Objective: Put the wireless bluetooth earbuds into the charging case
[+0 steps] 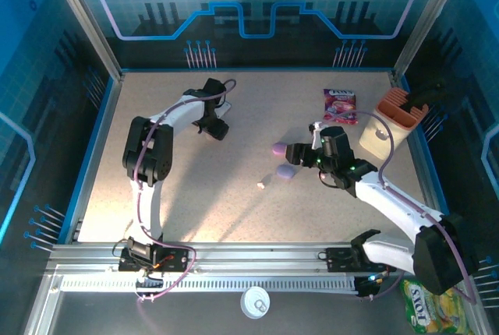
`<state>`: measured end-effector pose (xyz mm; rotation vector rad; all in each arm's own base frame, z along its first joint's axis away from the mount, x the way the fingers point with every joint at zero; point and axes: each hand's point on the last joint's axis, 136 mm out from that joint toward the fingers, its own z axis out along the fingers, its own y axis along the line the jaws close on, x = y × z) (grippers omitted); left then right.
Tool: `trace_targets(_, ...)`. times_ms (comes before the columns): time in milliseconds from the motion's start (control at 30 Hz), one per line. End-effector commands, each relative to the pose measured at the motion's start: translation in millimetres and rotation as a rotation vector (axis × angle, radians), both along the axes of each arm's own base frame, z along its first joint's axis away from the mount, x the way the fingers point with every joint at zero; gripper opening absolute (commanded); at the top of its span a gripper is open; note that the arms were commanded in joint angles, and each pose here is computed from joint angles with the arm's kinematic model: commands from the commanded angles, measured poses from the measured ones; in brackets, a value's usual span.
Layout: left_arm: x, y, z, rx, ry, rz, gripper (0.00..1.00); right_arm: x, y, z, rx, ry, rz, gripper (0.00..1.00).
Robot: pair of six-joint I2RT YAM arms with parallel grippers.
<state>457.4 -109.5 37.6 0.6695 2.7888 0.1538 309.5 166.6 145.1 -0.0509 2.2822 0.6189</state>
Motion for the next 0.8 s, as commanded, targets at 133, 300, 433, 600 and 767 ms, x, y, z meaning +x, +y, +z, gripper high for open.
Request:
trace_targets(133,-6.5,14.3,-10.8,0.074,0.058,-0.024,0.6,4.1,-6.8,-6.2,0.015,0.005,-0.02,0.75)
trace_targets(300,-10.8,12.9,-18.4,0.069,0.084,-0.026,0.53,4.7,-8.1,-4.4,0.029,0.006,-0.027,0.74)
trace_targets(433,-15.2,14.1,-22.6,0.07,0.09,-0.024,0.45,5.6,-10.7,-2.7,0.031,0.005,-0.037,0.74)
trace_targets(600,-12.4,11.9,-11.5,0.047,0.049,-0.007,0.32,7.5,-9.0,1.1,0.047,0.005,-0.033,0.74)
trace_targets(767,-10.2,4.5,8.8,-0.014,-0.031,-0.014,0.33,10.8,-2.9,9.9,0.068,0.004,-0.012,0.74)
